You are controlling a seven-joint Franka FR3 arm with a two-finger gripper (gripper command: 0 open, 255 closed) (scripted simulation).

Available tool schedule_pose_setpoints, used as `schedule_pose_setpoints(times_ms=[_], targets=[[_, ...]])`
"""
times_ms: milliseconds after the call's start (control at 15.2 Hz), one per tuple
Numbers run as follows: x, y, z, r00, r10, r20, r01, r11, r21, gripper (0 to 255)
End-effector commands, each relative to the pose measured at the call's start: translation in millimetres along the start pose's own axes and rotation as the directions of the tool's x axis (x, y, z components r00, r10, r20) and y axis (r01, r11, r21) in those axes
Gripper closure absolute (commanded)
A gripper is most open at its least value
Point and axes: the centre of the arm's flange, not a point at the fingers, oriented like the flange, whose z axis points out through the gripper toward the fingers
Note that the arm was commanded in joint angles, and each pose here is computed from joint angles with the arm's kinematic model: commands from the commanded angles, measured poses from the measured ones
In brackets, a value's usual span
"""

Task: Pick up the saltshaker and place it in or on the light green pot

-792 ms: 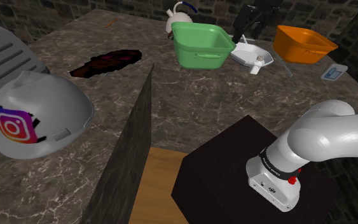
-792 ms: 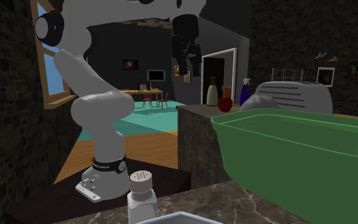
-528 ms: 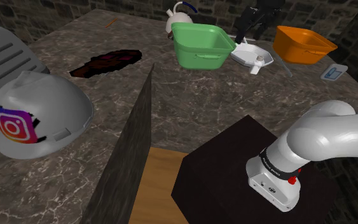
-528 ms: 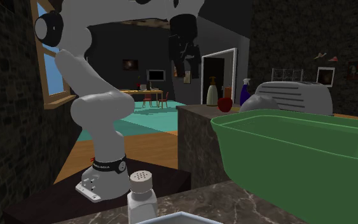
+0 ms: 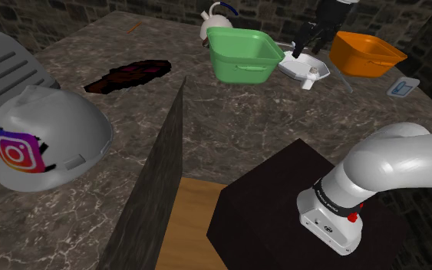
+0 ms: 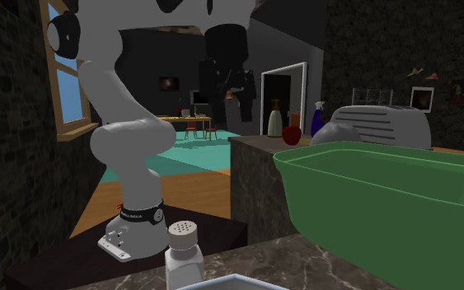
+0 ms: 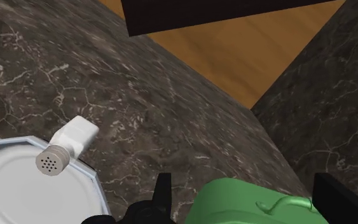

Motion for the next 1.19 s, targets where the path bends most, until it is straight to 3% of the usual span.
schedule_pose_setpoints(times_ms=[0, 858, 1122], targets=[[-0.3, 24.9, 9.9, 1.000, 0.014, 0.000, -0.014, 1.000, -0.001, 0], [18.9, 179.1, 80.7, 0.994, 0.110, 0.003, -0.110, 0.994, -0.008, 0], [19.4, 186.9, 100.1, 0.993, 0.115, 0.003, -0.115, 0.993, -0.008, 0]])
